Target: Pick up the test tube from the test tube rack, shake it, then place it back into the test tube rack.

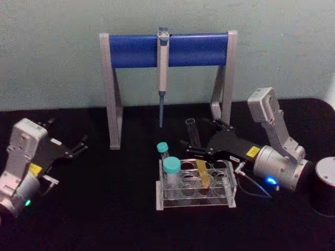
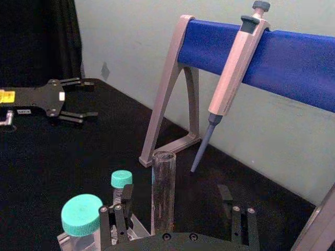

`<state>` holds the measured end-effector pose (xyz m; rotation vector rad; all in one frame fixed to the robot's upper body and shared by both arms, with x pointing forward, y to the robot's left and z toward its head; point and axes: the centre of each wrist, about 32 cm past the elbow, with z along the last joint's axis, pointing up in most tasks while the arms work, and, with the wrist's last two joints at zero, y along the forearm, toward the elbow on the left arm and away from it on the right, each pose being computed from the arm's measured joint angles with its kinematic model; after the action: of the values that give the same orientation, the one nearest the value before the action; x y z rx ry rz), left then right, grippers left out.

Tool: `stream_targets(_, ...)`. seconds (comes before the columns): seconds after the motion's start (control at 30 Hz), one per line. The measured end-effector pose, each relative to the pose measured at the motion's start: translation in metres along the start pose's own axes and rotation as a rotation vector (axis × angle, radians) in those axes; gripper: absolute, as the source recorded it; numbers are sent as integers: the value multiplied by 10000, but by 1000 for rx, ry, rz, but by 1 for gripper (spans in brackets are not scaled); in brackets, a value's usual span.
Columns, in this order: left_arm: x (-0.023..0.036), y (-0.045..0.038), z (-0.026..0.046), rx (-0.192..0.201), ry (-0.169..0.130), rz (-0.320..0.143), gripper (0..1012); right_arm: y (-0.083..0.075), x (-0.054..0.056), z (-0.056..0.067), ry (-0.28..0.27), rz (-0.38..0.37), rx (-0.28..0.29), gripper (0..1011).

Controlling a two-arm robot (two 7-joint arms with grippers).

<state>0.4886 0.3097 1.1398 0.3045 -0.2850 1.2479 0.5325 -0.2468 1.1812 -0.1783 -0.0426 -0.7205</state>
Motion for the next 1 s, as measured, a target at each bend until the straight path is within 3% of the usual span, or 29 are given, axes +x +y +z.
stream_targets(1.0,0,0,1,0,0,0,1001,8,5,7,-3,-5,1,1000)
